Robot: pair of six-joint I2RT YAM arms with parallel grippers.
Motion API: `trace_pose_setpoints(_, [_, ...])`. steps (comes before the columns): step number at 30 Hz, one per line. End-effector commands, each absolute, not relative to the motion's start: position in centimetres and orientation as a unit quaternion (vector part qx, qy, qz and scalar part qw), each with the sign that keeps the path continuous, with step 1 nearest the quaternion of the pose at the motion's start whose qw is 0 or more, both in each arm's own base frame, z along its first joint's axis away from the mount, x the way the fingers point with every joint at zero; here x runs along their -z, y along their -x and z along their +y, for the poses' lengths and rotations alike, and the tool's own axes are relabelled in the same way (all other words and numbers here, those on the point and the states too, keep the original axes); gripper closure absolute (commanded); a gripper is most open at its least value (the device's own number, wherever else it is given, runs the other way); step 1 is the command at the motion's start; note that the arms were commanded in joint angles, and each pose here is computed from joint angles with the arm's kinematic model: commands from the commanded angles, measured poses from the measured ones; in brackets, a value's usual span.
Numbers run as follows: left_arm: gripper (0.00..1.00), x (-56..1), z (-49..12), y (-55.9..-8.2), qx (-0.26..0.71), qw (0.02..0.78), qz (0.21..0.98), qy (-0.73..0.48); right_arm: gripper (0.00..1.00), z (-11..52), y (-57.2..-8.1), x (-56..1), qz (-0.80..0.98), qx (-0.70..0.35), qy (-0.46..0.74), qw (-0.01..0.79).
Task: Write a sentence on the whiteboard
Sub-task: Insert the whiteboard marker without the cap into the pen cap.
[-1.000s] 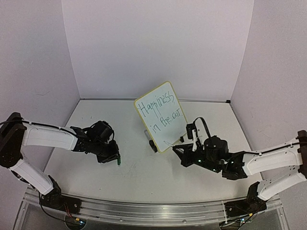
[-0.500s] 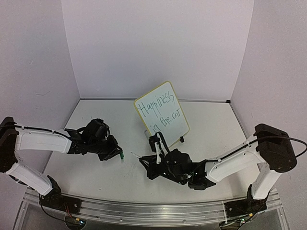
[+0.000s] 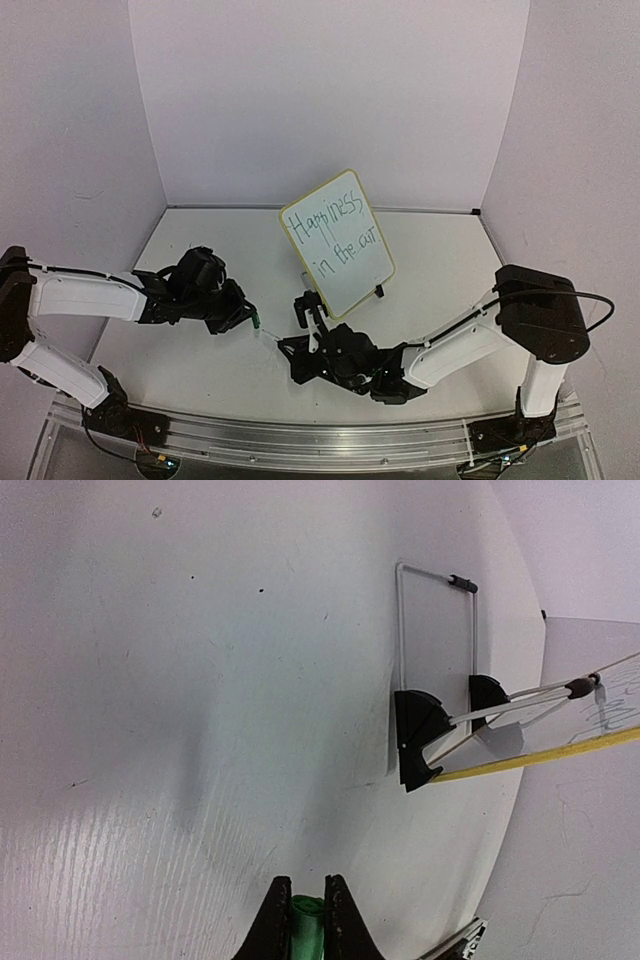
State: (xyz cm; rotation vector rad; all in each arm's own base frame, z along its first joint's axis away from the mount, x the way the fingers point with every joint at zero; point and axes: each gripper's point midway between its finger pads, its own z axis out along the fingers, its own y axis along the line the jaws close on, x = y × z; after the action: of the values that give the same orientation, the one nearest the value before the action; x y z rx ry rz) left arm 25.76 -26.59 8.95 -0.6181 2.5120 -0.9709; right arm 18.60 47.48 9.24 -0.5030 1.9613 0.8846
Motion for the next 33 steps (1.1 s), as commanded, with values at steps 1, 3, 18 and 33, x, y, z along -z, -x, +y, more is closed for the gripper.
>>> trace_pose_setpoints(1, [1.0,-10.67,-26.89,-26.02,0.369,0.2,0.88,0.22,1.0,48.63,-18.88,-10.81,0.782,-0.373,0.186,0.463])
trace_pose_setpoints(3, [1.0,-10.67,-26.79,-25.96,0.369,0.2,0.88,0.221,1.0,48.91,-18.91,-10.79,0.782,-0.373,0.188,0.463])
trace_pose_setpoints(18, [1.0,-11.22,-26.69,-25.89,0.373,0.203,0.878,0.221,1.0,49.38,-19.18,-10.36,0.785,-0.368,0.184,0.464])
trace_pose_setpoints(33, [1.0,-11.3,-26.31,-25.88,0.369,0.209,0.878,0.224,1.0,49.35,-19.1,-10.94,0.78,-0.371,0.185,0.468])
